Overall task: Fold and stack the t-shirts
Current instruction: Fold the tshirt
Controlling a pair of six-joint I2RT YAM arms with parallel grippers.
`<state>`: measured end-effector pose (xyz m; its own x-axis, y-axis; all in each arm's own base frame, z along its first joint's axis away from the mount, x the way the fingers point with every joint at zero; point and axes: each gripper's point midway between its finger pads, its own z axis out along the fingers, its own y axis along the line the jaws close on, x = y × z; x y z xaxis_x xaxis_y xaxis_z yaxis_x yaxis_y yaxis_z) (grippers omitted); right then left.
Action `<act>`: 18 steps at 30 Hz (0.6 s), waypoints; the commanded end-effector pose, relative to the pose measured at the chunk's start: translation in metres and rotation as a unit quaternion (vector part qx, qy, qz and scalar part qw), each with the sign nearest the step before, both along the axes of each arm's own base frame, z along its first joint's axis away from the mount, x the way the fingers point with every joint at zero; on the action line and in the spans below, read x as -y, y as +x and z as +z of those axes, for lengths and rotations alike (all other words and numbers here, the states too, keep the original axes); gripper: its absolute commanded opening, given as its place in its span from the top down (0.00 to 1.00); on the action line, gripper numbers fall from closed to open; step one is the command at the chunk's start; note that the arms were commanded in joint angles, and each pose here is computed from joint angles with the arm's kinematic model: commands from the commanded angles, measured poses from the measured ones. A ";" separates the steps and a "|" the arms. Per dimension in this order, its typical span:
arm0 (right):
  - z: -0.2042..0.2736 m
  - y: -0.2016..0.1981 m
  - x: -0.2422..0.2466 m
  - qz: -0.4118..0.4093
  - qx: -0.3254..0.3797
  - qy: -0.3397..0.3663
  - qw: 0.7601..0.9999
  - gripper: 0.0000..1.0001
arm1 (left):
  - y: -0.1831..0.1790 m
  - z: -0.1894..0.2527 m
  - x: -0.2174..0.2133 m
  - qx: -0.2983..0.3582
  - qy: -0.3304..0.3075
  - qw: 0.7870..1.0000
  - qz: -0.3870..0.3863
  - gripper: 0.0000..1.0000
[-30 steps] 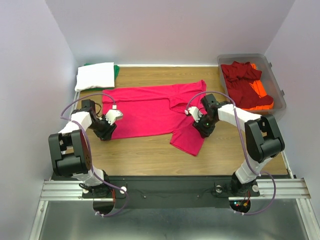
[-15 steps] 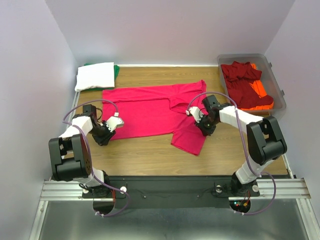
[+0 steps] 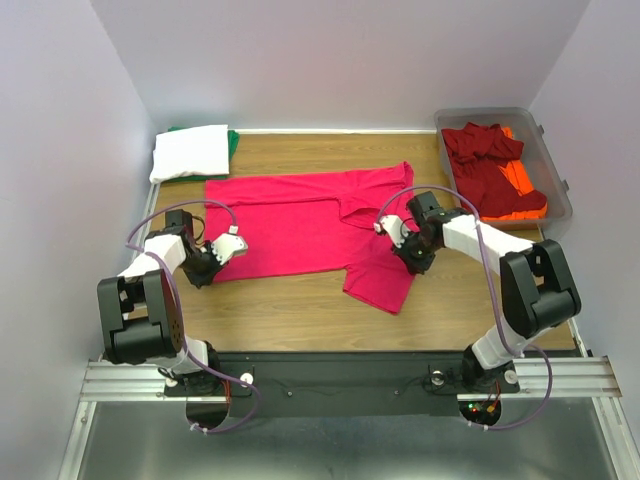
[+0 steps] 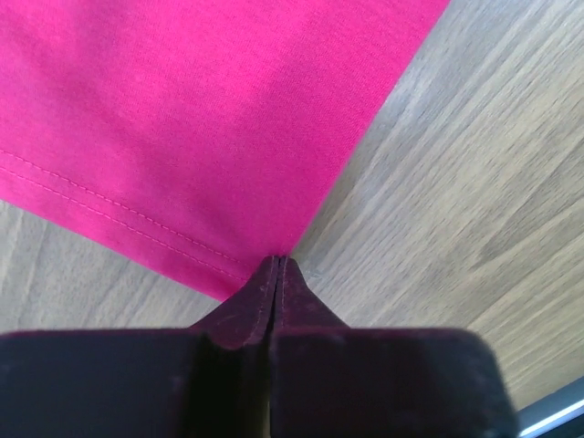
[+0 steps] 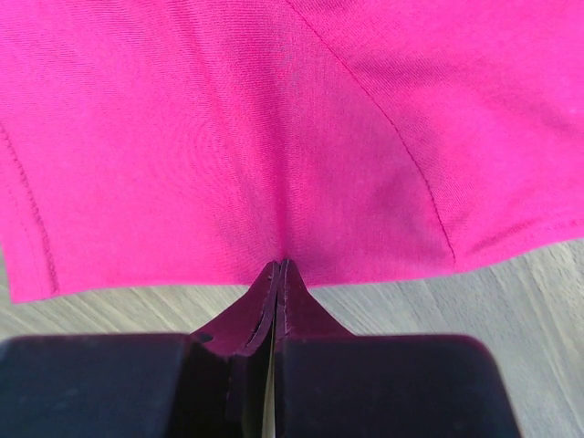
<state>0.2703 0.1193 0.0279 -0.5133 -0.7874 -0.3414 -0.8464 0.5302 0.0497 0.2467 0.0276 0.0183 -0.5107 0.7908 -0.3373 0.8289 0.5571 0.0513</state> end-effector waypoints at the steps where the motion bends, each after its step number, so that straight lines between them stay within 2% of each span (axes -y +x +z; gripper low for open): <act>1: 0.015 -0.006 0.002 -0.004 0.011 0.002 1.000 0.99 | -0.025 -0.003 0.002 -0.033 -0.001 0.999 -0.012 1.00; 14: 0.044 -0.002 -0.003 -0.005 0.029 0.020 0.999 0.99 | -0.011 0.043 0.010 0.001 -0.042 0.999 -0.014 1.00; 18: 0.051 0.001 -0.002 -0.007 0.037 0.022 0.999 0.99 | -0.011 0.041 0.006 -0.006 -0.039 0.999 -0.013 1.00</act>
<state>0.2639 0.1179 0.0551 -0.5131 -0.7766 -0.3657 -0.8418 0.5386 0.0373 0.2382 0.0237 0.0473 -0.5079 0.7770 -0.3719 0.8348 0.5505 0.0098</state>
